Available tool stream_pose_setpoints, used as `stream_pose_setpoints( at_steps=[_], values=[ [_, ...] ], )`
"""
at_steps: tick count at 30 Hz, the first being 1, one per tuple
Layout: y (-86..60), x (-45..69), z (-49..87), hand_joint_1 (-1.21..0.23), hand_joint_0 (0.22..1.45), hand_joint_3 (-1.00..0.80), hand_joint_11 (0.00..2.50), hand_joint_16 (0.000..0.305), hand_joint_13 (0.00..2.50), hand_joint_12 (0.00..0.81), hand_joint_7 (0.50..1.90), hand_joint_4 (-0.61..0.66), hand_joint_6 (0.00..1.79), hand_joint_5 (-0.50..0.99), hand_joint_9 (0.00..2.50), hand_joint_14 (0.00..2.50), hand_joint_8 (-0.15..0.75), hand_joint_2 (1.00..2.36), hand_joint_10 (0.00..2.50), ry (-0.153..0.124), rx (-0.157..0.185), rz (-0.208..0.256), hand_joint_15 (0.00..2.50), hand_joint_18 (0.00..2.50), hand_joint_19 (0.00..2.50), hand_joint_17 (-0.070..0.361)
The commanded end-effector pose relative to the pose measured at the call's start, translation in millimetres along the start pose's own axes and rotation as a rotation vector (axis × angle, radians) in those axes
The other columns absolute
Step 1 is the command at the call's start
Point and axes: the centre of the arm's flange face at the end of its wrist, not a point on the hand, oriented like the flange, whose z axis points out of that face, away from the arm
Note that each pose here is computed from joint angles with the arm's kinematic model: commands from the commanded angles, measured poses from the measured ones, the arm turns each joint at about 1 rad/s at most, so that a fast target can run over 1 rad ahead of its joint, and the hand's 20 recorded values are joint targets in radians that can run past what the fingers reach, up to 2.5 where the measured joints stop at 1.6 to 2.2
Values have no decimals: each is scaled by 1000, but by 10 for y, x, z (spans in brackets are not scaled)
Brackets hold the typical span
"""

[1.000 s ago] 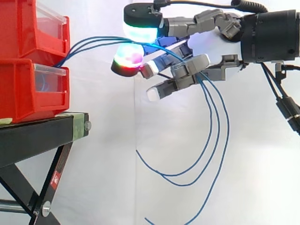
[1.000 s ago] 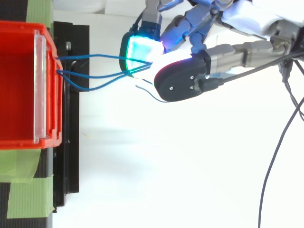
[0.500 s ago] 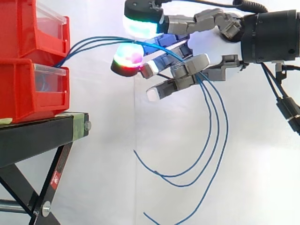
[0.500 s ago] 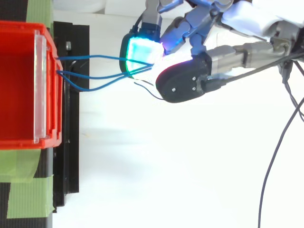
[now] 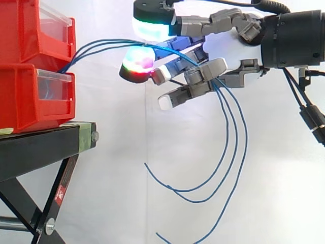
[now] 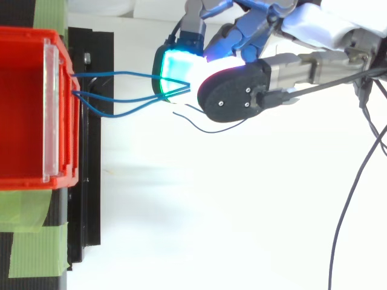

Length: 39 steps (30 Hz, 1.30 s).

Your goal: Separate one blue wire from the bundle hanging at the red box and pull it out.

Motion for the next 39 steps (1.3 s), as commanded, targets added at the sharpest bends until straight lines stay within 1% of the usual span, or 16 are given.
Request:
stream_pose_setpoints(
  at_steps=[1,9,13,15,18,19,29,30,31,34,39],
  values=[
    [1,8,-2,-670,652,-350,1283,54,1446,307,966,222,823,-217,1034,661,358,1014,12,-2,2,0,1275,710,631,122],
    [4,16,-3,-705,648,-273,1297,54,1454,309,972,219,831,-214,1054,656,364,1020,11,-1,1,0,1290,722,640,121],
    [8,24,-2,-740,658,-268,1306,54,1454,307,979,211,830,-216,1049,654,354,1020,12,-1,0,0,1281,724,639,121],
    [6,22,-4,-792,668,-267,1300,54,1449,309,985,219,830,-219,1038,659,353,1020,11,-2,2,0,1285,722,647,121],
    [5,21,-4,-824,687,-267,1306,53,1449,310,984,218,832,-221,1029,655,348,1020,12,-4,2,0,1285,721,647,120],
    [5,21,-4,-831,691,-271,1310,54,1448,301,985,222,833,-222,1020,645,347,1020,13,-4,2,0,1292,723,639,120],
    [8,30,-5,-873,720,-279,1303,53,1429,303,973,220,838,-231,969,632,339,1019,13,-2,2,0,1300,712,633,120],
    [8,30,-5,-876,724,-274,1308,53,1427,312,972,219,838,-233,958,633,334,1021,12,-2,2,0,1294,711,635,120],
    [8,30,-5,-877,729,-269,1310,53,1419,301,969,219,838,-233,953,635,333,1021,12,-2,2,0,1301,707,637,119],
    [8,30,-5,-895,740,-240,1308,53,1401,306,969,212,839,-241,910,624,324,1023,13,-2,2,0,1308,697,635,120],
    [13,40,-4,-933,751,-199,1286,55,1319,306,987,209,830,-260,783,646,312,1025,14,0,0,3,1278,661,617,123]
  ],
)
